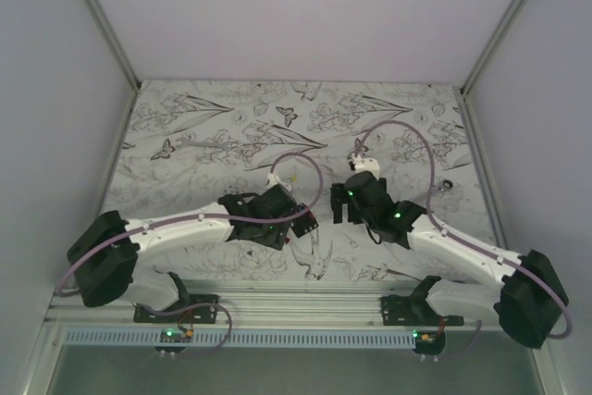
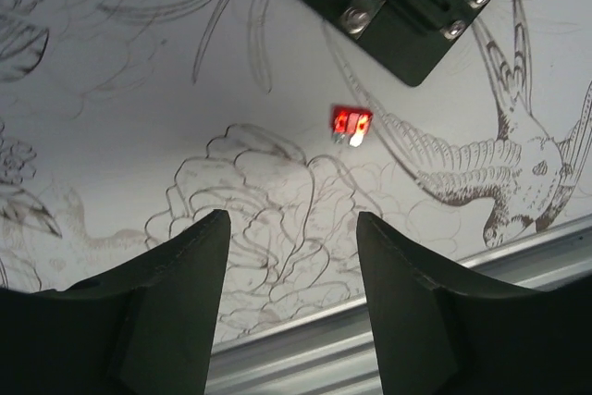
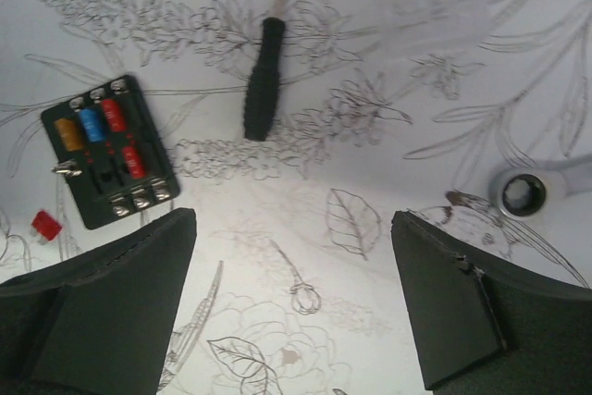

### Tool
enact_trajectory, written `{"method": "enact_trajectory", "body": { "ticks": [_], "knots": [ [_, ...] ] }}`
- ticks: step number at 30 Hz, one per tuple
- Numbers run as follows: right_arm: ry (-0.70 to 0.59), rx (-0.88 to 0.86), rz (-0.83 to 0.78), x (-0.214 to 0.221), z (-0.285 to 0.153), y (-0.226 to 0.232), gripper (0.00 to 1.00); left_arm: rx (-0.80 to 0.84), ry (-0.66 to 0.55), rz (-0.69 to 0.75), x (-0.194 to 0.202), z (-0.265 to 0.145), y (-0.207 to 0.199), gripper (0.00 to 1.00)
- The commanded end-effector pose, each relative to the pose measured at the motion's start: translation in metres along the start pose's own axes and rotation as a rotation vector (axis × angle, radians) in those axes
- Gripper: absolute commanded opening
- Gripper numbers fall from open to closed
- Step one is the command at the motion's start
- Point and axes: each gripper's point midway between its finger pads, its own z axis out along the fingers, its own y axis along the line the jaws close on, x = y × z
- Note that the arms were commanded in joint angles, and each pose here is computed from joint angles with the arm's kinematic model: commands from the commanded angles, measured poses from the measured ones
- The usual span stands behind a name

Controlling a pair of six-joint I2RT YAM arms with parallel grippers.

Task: Snap on the fuse box
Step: Pick up the fuse from the center of the board.

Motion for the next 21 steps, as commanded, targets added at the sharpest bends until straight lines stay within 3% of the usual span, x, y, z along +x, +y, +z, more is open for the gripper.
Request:
{"method": "enact_trajectory", "body": {
  "ticks": [1, 8, 21],
  "knots": [
    [-0.096, 0.019, 0.112, -0.017, -0.007, -0.017, 0.96, -0.071, -0.036, 0.103, -0.012, 0.012, -0.005, 0.59],
    [-0.115, 0.039, 0.131, -0.013, -0.010, -0.028, 1.00, -0.023, -0.014, 0.127, -0.016, 0.030, -0.027, 0.56],
    [-0.118, 0.040, 0.131, -0.012, -0.010, -0.031, 1.00, -0.012, 0.050, 0.115, -0.008, 0.053, -0.038, 0.40]
  ]
}}
